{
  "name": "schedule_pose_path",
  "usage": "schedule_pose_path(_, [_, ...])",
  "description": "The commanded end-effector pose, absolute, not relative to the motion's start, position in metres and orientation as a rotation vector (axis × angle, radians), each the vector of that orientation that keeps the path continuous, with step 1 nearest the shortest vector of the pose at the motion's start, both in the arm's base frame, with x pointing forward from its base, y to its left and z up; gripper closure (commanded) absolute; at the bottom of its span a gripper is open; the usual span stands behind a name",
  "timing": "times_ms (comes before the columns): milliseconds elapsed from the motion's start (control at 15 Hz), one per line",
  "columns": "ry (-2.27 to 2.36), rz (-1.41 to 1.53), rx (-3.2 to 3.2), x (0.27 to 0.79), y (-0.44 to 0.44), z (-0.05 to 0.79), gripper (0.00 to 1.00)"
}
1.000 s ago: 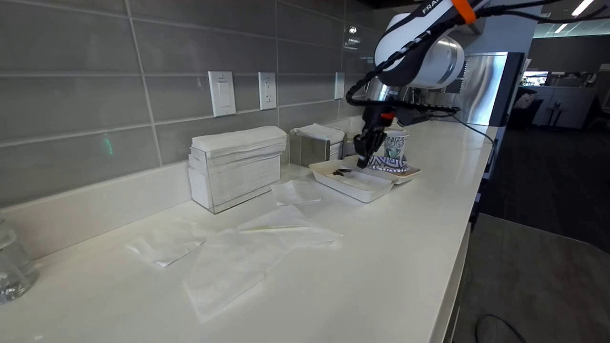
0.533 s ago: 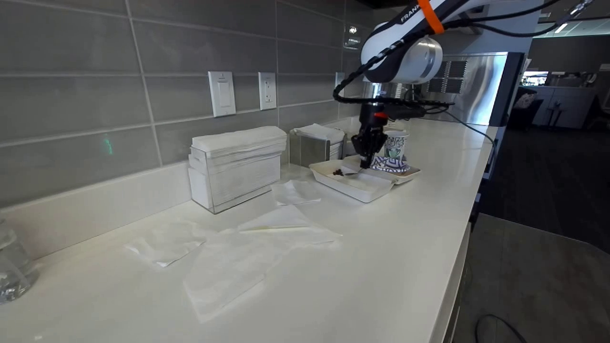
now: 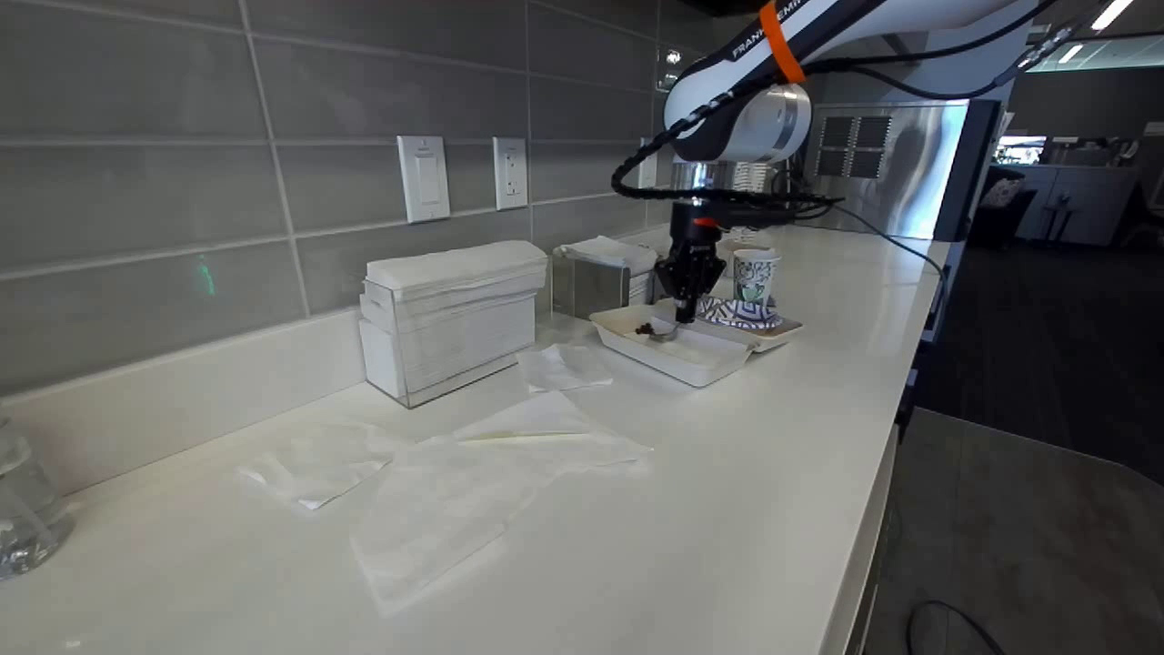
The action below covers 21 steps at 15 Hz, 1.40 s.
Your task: Pick up this phone get some of the objects from the disposable plate and put them in the bowl
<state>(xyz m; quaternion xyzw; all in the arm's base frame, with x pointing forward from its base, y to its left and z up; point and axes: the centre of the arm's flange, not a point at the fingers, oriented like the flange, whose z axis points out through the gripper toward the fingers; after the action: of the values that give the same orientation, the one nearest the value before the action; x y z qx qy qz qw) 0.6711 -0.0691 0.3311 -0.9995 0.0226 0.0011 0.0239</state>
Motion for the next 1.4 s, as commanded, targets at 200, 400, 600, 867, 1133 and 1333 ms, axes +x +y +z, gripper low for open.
schedule_pose_path(200, [0.112, 0.038, -3.084, 0.676, -0.072, 0.332, 0.98])
schedule_pose_path(400, [0.142, 0.061, -3.083, 0.679, -0.078, 0.334, 0.98])
schedule_pose_path(600, [0.169, 0.118, -3.066, 0.68, -0.083, 0.336, 0.98])
schedule_pose_path(867, [0.198, 0.167, -3.047, 0.687, -0.089, 0.334, 0.98])
schedule_pose_path(1133, [0.229, 0.191, -3.023, 0.698, -0.094, 0.326, 0.98])
schedule_pose_path(1333, [0.231, 0.175, -3.005, 0.705, -0.094, 0.32, 0.98])
